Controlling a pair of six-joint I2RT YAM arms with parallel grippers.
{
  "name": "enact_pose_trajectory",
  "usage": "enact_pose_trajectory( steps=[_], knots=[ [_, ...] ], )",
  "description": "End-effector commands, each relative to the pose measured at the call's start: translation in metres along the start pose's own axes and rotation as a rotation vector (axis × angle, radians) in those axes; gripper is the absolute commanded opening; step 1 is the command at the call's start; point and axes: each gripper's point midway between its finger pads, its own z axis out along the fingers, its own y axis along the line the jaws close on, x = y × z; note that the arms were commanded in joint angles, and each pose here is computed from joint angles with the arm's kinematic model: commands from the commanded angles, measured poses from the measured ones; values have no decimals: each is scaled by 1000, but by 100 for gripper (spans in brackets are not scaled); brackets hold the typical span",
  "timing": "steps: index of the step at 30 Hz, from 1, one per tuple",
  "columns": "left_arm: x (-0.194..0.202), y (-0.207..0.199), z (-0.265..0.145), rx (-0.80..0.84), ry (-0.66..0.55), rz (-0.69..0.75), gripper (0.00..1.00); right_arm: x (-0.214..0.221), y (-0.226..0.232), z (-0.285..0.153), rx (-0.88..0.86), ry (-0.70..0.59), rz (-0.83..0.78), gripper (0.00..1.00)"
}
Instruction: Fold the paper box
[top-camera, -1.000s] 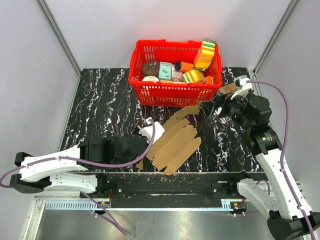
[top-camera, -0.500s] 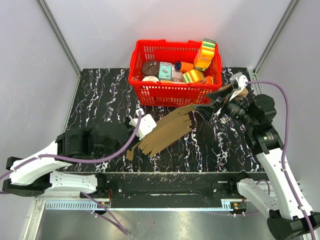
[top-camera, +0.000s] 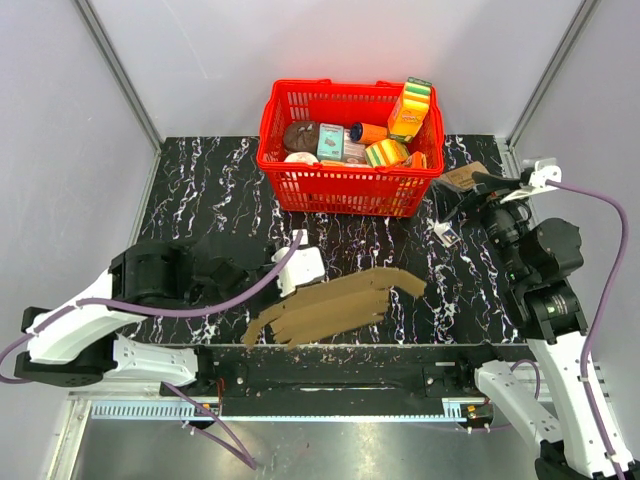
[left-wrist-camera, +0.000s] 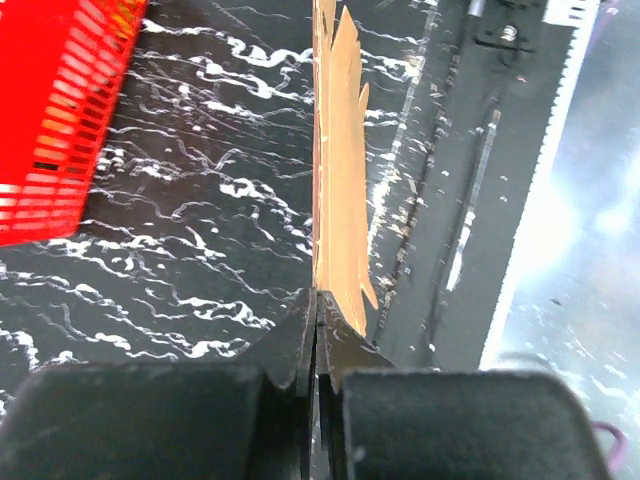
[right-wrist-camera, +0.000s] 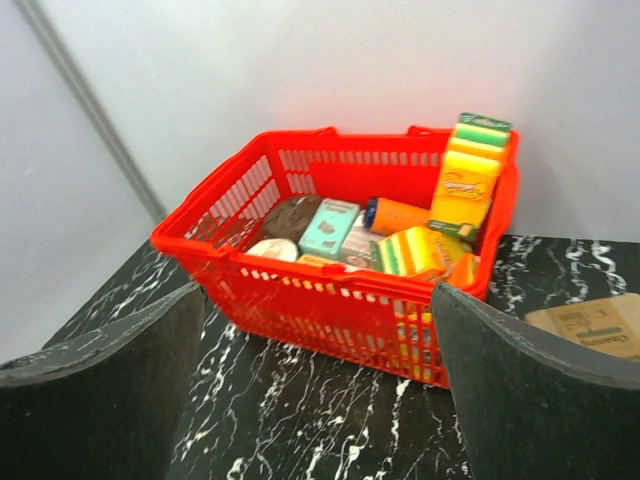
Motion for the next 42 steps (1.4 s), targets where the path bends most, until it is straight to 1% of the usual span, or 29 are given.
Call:
enact_pose_trajectory(
  steps=[1, 6, 8, 11, 13, 14, 15, 17, 20, 24, 27, 33, 38, 42],
  knots=[
    [-16, -27, -31, 178, -73, -47, 0, -23, -31, -4, 191, -104, 13, 99],
    [-42, -51, -58, 336, -184, -59, 0, -18, -36, -3, 215, -88, 27, 99],
    [-46, -60, -64, 397, -202, -62, 0, -15, -36, -1, 213, -81, 35, 100],
    [-40, -74, -60, 470, -164, -78, 0, -12, -37, 0, 217, -74, 37, 99],
    [-22, -80, -47, 486, -84, -95, 0, -11, -38, 1, 220, -72, 37, 99],
    [-8, -79, -33, 459, -22, -101, 0, -10, -38, 1, 222, -71, 37, 99],
    [3, -78, -21, 427, 32, -136, 0, -10, -38, 2, 220, -67, 38, 100],
    [24, -78, 0, 400, 112, -152, 0, -9, -38, 2, 219, -64, 40, 99],
    [41, -80, 26, 390, 168, -159, 0, -7, -37, 4, 213, -57, 41, 99],
    [53, -63, 47, 327, 201, -179, 0, -6, -36, 4, 206, -54, 43, 100],
    [60, -40, 59, 246, 212, -152, 0, -4, -36, 5, 203, -47, 40, 99],
    [67, -4, 80, 80, 206, -51, 0, 4, -35, 7, 195, -24, 44, 100],
    [81, 11, 103, 8, 219, -1, 0, 13, -35, 9, 188, 0, 45, 99],
    [93, 25, 119, -51, 256, 48, 0, 20, -35, 8, 180, 15, 48, 99]
  ],
)
